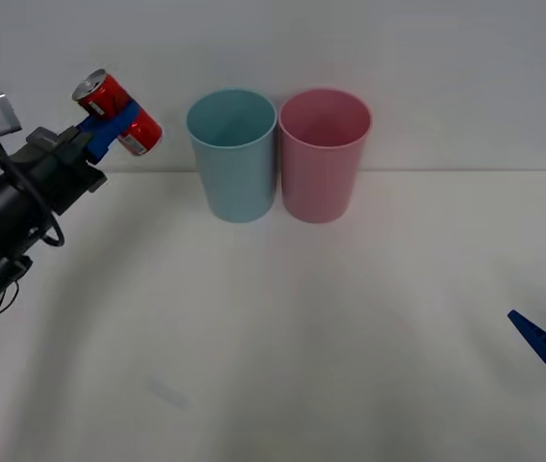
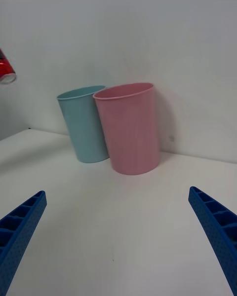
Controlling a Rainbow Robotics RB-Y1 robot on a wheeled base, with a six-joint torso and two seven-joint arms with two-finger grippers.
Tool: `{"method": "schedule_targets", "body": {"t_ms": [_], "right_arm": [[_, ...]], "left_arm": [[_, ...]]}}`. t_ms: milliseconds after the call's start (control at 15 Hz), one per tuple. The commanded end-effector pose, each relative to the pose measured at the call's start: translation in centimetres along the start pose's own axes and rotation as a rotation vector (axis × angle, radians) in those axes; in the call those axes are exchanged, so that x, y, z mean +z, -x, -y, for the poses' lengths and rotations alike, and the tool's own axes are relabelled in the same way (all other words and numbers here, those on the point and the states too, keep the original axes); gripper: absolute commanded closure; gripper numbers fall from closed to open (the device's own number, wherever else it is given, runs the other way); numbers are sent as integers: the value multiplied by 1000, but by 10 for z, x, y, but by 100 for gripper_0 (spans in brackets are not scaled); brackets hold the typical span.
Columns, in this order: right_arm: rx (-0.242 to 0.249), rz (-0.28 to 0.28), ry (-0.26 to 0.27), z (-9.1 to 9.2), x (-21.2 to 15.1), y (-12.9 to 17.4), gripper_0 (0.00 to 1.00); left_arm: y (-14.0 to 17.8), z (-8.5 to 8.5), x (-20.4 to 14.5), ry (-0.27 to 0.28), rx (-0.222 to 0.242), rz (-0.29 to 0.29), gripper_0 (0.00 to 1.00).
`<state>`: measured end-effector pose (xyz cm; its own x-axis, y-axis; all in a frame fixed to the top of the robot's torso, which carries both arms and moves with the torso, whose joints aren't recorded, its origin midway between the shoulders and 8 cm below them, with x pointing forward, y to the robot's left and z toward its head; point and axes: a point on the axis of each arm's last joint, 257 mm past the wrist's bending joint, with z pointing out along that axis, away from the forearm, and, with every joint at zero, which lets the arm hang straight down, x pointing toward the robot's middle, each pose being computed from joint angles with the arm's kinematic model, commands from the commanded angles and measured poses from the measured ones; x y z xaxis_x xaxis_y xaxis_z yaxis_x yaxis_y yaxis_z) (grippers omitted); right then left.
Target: Grasp the object on the table and drop it into the matching bin: aluminum can to the light blue bin, PET bottle to the pink bin.
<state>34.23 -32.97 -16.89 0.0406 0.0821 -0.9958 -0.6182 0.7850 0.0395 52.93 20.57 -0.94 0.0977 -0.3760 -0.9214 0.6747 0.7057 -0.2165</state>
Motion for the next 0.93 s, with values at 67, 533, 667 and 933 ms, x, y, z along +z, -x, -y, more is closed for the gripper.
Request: {"method": "schedule_targets", "body": {"t_ms": [67,533,667,933], "right_arm": [[0,0,0,0,0,0,0],[0,0,0,0,0,0,0],[0,0,0,0,0,0,0],[0,0,0,0,0,0,0]], "left_arm": [[2,-9,40,-23,18,-5,100],[-12,-29,114,-30,146,-80,97],[-17,-29,135,-31,164,-100,95],[-27,-31,168,-18,229,-139,96]]}}
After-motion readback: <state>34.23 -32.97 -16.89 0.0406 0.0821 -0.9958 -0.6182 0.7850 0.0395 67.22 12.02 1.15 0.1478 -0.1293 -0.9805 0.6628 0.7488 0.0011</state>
